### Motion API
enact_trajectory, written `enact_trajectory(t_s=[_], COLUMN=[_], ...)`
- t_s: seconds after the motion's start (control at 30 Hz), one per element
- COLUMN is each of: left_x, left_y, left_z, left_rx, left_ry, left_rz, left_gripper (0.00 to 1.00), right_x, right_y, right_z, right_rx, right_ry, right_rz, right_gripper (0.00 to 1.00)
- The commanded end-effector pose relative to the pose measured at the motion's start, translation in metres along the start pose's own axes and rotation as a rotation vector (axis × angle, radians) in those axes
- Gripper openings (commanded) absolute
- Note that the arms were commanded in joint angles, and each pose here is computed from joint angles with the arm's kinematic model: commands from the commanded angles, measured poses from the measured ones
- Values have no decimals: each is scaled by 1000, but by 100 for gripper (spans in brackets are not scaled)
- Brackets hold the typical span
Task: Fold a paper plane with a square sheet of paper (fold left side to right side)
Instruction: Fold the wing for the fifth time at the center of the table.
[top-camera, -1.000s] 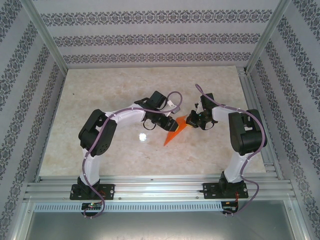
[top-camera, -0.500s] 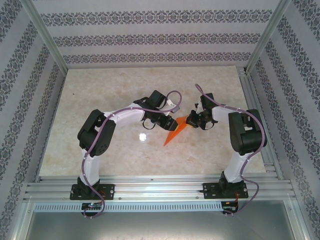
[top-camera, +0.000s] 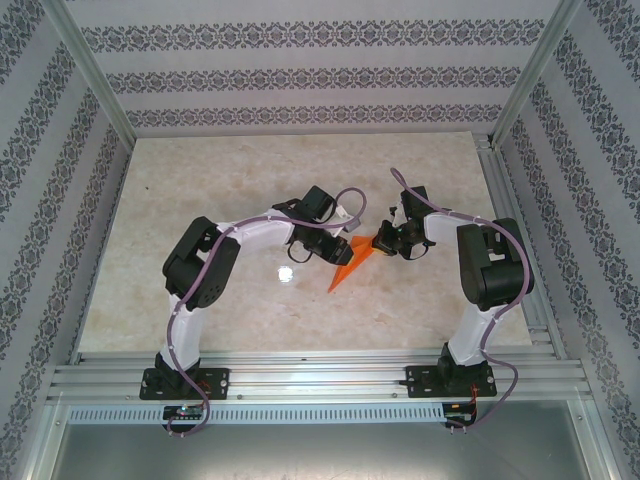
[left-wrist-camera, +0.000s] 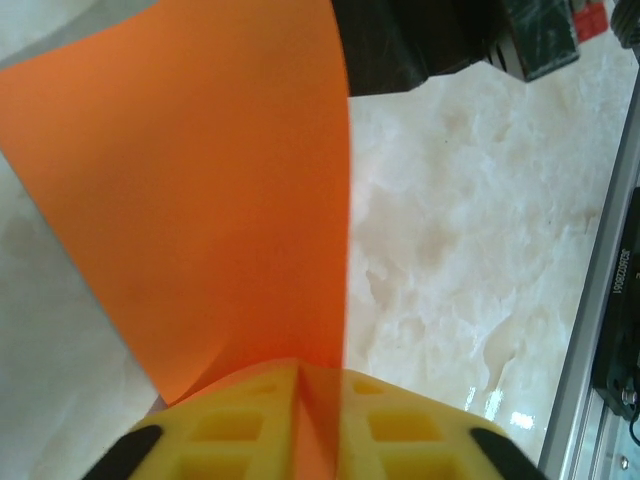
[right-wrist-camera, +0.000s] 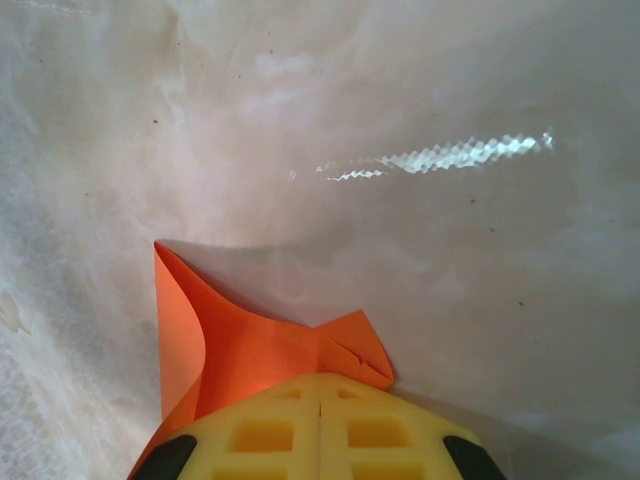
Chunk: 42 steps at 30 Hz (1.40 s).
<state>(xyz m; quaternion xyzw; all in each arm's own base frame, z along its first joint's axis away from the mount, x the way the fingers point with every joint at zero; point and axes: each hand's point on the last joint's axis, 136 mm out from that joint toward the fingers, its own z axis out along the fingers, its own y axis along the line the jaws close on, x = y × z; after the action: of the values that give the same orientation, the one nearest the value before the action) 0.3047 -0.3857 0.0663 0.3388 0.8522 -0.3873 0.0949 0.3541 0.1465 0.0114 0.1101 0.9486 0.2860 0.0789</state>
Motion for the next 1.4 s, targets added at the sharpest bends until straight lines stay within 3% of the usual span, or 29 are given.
enact_trajectory(t_s=[0.0, 0.27, 1.37], left_x=[-12, -8, 4], left_y=[-11, -1, 35], left_z=[1, 17, 25], left_rx=[41, 66, 27], left_ry=[-18, 18, 18], left_rz=[42, 25, -51], left_gripper=[11, 10, 15], right_x=[28, 30, 35], right_y=[-31, -31, -34], right_z=[17, 18, 17], right_rx=[122, 122, 137], right_ry=[98, 106, 122], right_rz=[23, 20, 4], right_gripper=[0, 0, 0])
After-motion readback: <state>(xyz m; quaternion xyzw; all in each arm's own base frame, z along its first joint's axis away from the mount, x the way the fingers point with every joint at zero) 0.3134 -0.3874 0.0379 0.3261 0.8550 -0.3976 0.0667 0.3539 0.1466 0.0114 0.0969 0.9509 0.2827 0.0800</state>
